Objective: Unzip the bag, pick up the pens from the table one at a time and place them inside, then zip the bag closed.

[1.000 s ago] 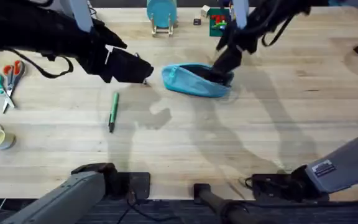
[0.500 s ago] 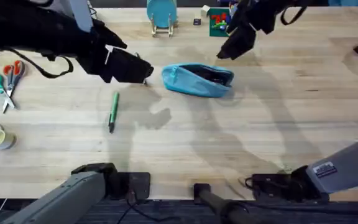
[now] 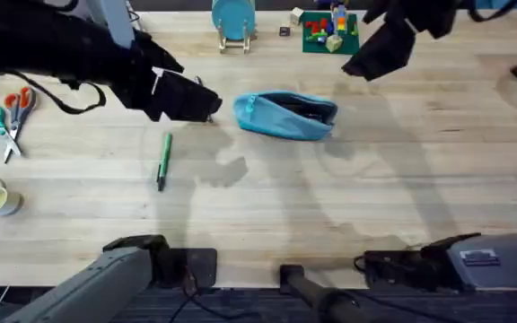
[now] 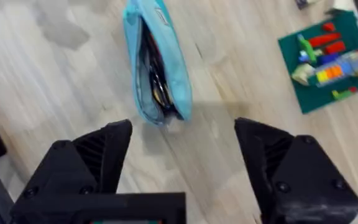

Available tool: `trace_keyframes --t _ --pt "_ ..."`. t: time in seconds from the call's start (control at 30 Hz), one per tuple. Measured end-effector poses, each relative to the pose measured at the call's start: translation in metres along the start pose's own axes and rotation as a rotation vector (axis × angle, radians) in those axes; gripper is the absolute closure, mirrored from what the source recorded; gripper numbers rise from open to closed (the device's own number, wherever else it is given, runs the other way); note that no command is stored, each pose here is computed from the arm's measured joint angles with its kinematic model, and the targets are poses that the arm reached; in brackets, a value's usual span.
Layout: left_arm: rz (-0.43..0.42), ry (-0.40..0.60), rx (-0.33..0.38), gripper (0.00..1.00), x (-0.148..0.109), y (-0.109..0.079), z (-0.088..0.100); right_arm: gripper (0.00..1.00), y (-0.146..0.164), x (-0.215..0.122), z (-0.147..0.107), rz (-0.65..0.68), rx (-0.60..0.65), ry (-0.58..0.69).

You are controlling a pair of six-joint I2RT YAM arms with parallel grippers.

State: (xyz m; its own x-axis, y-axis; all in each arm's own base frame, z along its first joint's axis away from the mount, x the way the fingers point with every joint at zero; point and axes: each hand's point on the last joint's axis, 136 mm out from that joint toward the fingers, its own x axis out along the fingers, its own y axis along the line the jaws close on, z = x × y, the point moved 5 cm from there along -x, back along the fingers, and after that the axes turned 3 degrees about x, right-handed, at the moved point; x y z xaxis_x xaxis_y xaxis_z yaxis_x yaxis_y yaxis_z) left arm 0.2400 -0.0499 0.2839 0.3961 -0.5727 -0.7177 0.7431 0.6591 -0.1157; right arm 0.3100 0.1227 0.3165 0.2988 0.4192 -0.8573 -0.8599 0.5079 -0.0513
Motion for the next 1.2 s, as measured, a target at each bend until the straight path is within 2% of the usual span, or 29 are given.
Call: trace_keyframes --t 0.17,0.33,0.57,0.9,1.03,1.2 --pt "0.002 0.002 -0.003 0.007 0.000 0.000 0.000 0.004 0.002 -0.015 -0.003 -0.058 0.017 0.002" --pt "0.029 0.026 -0.054 0.007 0.000 0.003 -0.003 0.004 0.012 -0.029 -0.011 -0.066 0.030 0.022" --pt "0.052 0.045 -0.084 0.008 0.000 0.006 -0.006 0.004 0.014 -0.029 -0.015 -0.076 0.032 0.021" --pt "0.059 0.050 -0.102 0.007 0.000 0.007 -0.006 0.004 0.024 0.003 -0.061 -0.137 0.079 0.092" --pt "0.064 0.053 -0.123 0.008 0.000 0.007 -0.007 0.005 0.035 0.000 -0.075 -0.160 0.119 0.089" --pt "0.111 0.085 -0.183 0.007 -0.001 0.013 -0.011 0.003 0.042 -0.011 -0.077 -0.193 0.178 0.049"
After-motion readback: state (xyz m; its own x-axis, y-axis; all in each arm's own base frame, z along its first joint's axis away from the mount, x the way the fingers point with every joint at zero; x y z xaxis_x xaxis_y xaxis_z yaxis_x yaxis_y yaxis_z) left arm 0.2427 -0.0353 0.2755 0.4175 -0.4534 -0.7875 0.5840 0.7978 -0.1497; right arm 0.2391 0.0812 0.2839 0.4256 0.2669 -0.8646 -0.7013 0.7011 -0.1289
